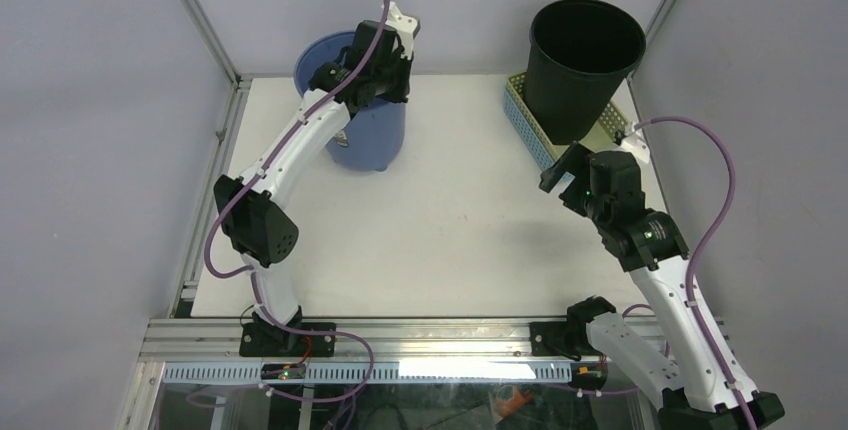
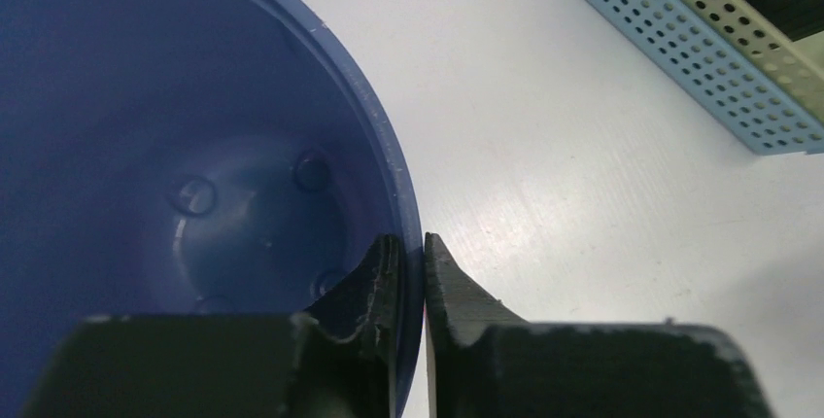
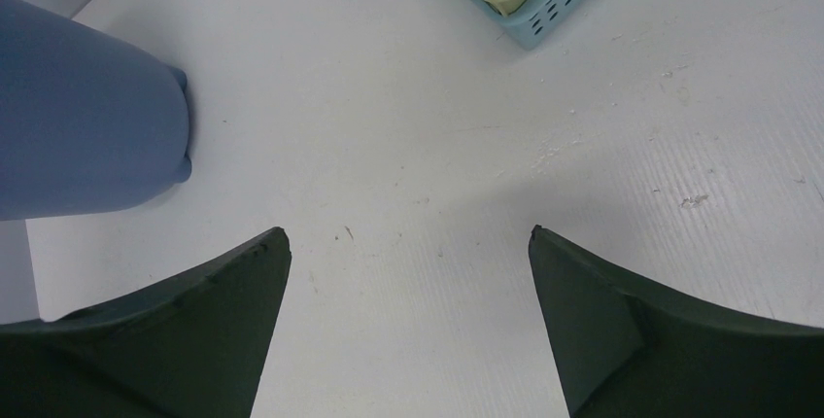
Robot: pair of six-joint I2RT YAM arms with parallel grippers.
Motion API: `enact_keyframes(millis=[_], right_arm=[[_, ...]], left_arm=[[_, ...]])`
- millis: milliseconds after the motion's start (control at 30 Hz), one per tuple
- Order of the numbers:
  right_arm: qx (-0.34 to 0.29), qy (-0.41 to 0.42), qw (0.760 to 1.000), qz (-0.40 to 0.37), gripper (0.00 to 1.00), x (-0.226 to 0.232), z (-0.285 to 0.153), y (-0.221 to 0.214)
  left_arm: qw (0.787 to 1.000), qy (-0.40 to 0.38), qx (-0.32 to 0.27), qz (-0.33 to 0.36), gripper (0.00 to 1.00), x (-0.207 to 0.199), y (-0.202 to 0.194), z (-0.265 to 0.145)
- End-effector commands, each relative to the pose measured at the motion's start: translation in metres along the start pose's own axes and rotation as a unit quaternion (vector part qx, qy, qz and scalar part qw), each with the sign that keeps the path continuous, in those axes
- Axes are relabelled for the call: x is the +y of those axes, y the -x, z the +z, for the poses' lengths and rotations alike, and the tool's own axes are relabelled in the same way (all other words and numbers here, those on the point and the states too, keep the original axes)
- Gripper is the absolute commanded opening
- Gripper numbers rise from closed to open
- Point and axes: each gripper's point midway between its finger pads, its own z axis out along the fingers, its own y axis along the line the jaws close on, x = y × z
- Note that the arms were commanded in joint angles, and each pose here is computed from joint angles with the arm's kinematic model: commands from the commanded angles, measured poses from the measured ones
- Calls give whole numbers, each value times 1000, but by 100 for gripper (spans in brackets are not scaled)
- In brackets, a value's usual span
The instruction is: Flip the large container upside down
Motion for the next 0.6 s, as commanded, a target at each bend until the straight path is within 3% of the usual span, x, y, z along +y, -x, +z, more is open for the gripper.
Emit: enact_keyframes(millis=[0, 200, 400, 567], right_arm=[[-19, 10, 1000, -4, 97, 5, -4, 10], [-38, -1, 999, -2, 97, 3, -7, 21], [-48, 1, 999, -4, 97, 7, -13, 31], [-59, 28, 998, -13, 97, 17, -25, 43]], left_arm=[[999, -20, -44, 15, 0, -23, 30, -20], [992, -90, -86, 9, 0, -80, 64, -58], [971, -189, -138, -58, 0, -115, 108, -124], [955, -248, -104, -123, 0, -113, 96, -138]])
